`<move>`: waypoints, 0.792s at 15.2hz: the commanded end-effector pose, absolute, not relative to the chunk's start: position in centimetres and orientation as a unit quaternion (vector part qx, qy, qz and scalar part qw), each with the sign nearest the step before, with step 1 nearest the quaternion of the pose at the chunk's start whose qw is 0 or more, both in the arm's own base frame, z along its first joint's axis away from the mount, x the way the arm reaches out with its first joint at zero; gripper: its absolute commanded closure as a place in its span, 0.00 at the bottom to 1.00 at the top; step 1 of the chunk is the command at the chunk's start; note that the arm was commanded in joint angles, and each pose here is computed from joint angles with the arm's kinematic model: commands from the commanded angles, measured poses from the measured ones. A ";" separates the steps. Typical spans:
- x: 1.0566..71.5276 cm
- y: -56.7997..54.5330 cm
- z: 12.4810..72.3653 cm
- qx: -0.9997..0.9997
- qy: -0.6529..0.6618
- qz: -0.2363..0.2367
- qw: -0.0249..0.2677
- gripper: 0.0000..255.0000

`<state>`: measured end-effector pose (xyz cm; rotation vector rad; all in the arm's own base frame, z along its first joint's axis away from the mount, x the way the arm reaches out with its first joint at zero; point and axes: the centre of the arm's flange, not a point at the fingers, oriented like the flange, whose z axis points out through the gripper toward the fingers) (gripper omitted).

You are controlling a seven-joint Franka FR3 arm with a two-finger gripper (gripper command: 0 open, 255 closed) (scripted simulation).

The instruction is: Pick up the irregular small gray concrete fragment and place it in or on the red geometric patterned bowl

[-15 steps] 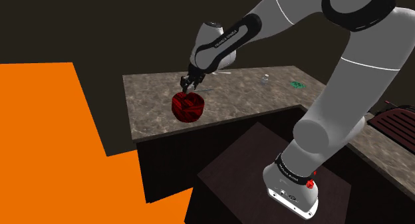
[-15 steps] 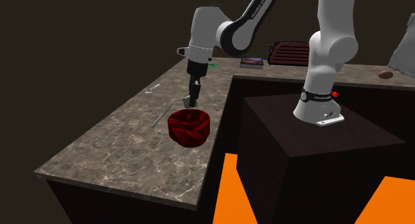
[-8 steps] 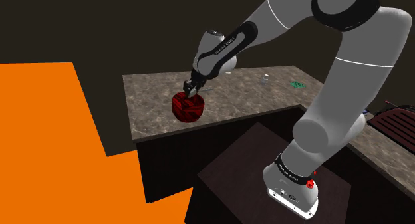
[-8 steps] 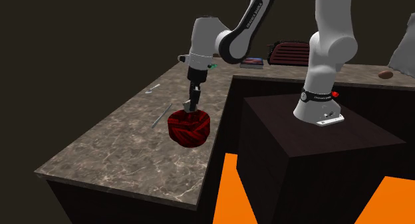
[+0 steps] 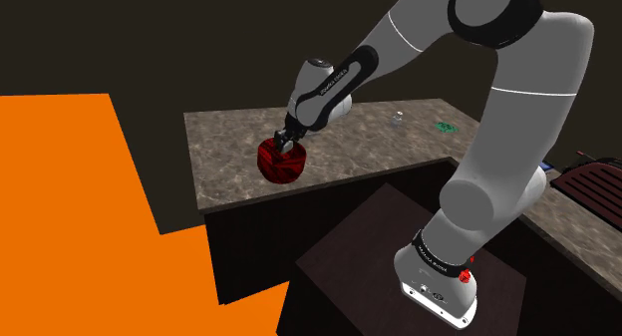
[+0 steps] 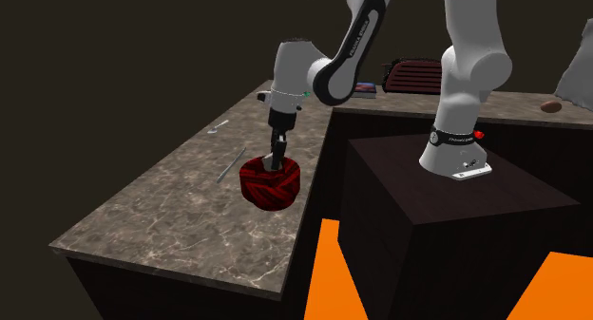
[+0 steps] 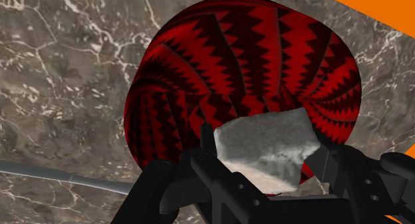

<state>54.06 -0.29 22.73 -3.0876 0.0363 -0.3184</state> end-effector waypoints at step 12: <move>54.1 -0.3 22.6 -0.994 0.012 -0.103 0.019 0.00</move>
